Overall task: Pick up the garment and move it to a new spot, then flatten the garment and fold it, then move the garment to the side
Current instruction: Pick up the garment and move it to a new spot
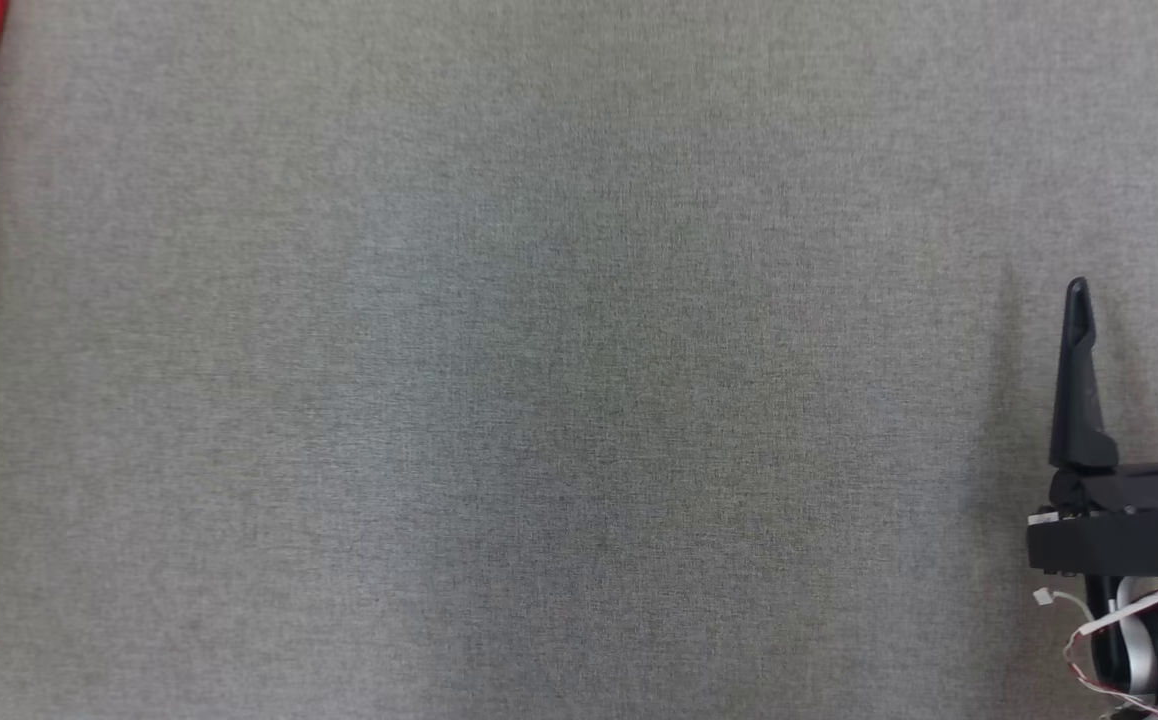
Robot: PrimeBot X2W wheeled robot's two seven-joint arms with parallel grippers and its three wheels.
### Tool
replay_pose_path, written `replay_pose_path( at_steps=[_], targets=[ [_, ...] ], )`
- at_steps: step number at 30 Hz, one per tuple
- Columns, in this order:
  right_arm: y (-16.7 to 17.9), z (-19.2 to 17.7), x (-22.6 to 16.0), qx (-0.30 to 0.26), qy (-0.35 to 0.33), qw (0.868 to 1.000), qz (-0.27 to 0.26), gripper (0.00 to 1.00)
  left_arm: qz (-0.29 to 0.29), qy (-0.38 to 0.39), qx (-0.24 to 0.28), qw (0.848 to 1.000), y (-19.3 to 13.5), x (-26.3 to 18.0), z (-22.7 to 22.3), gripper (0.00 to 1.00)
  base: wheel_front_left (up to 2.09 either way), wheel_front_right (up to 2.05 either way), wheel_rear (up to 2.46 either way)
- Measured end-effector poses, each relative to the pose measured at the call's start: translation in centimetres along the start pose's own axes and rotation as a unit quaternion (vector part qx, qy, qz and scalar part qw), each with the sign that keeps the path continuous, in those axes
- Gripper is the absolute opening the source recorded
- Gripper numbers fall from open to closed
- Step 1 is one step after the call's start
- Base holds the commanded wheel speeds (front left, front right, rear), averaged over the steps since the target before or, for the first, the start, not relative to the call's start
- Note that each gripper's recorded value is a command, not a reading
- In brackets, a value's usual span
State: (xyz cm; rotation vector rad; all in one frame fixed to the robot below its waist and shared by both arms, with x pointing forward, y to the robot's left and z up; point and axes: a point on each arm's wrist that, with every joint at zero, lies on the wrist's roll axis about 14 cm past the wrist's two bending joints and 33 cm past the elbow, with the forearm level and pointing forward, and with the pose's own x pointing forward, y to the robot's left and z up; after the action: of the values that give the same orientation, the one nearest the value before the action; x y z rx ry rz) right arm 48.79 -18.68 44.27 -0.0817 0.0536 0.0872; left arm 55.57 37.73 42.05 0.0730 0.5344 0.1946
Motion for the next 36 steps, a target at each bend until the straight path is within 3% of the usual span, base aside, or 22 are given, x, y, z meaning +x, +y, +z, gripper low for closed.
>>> replay_pose_path(
  at_steps=[7, 15, 21, 26, 32, 36],
  targets=[
    [1.0, 0.7, -0.4, 0.017, -0.011, 1.0, 0.008, 1.0, 0.011, -0.137, 0.017, 0.99, 1.3, -2.0, 7.6, 0.0, 0.0, 0.0, 0.0],
    [2.0, 2.0, -1.6, 0.046, -0.029, 0.998, 0.012, 1.0, -0.03, -0.309, 0.064, 0.949, -1.7, -7.7, 20.0, 0.0, 0.0, 0.0, 0.0],
    [2.1, 3.5, -2.8, 0.062, -0.048, 0.997, 0.008, 1.0, -0.102, -0.413, 0.09, 0.901, -7.7, -14.4, 28.1, 0.0, 0.0, 0.0, 0.0],
    [1.3, 4.3, -4.0, 0.07, -0.056, 0.996, -0.005, 1.0, -0.178, -0.467, 0.098, 0.861, -14.2, -19.5, 32.1, 0.0, 0.0, 0.0, 0.0],
    [-0.9, 4.4, -5.9, 0.083, -0.057, 0.994, -0.037, 1.0, -0.285, -0.5, 0.086, 0.813, -23.6, -24.0, 33.4, 0.0, 0.0, 0.0, 0.0],
    [-2.7, 4.7, -7.3, 0.084, -0.062, 0.992, -0.064, 1.0, -0.346, -0.498, 0.064, 0.793, -28.4, -25.7, 32.3, 0.0, 0.0, 0.0, 0.0]
  ],
)
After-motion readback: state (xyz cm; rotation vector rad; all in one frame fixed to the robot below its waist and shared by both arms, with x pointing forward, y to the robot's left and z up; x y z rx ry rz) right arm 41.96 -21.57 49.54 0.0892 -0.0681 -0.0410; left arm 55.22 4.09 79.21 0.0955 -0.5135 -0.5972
